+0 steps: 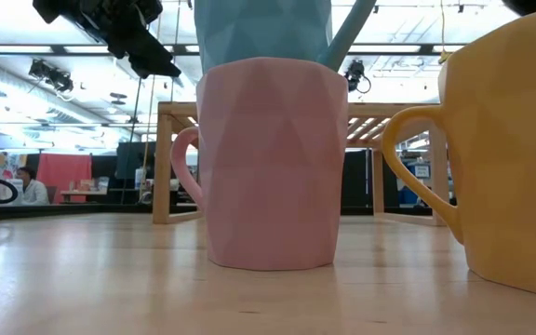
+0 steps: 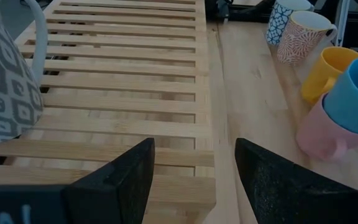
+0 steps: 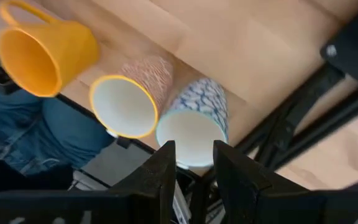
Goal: Place coffee mugs
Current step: Put the right blue mug on the shelf
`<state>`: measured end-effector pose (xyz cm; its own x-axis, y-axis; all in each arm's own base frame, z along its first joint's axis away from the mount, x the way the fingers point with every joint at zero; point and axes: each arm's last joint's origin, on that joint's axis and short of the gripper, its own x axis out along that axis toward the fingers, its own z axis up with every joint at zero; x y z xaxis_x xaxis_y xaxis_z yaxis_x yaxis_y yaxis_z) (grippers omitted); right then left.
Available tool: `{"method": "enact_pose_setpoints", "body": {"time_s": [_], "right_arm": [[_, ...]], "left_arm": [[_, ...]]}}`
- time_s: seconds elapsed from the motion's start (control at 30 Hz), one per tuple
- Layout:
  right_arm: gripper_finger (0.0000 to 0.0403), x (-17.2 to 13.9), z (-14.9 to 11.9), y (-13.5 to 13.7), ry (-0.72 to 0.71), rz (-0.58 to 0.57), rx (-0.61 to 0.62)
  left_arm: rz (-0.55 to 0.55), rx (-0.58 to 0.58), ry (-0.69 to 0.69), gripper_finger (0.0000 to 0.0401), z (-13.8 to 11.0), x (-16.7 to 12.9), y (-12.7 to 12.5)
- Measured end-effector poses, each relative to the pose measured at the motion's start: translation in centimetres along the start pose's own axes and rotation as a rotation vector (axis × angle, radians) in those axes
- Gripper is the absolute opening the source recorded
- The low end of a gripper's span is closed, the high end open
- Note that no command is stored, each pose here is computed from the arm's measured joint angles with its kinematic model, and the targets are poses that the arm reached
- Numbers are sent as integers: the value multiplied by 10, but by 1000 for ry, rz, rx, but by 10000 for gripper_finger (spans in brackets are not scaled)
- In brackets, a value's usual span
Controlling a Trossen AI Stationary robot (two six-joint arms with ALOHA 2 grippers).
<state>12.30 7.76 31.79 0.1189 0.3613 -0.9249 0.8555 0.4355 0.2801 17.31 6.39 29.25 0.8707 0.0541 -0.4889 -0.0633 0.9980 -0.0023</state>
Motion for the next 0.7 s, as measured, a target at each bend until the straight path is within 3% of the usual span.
{"method": "enact_pose_setpoints", "body": {"time_s": [0.37, 0.7], "right_arm": [[114, 30, -46, 5, -15, -176, 51], [114, 58, -79, 7, -53, -270, 195]], "left_arm": [[0, 0, 1, 231, 0, 0, 0], [0, 0, 1, 231, 0, 0, 0]]}}
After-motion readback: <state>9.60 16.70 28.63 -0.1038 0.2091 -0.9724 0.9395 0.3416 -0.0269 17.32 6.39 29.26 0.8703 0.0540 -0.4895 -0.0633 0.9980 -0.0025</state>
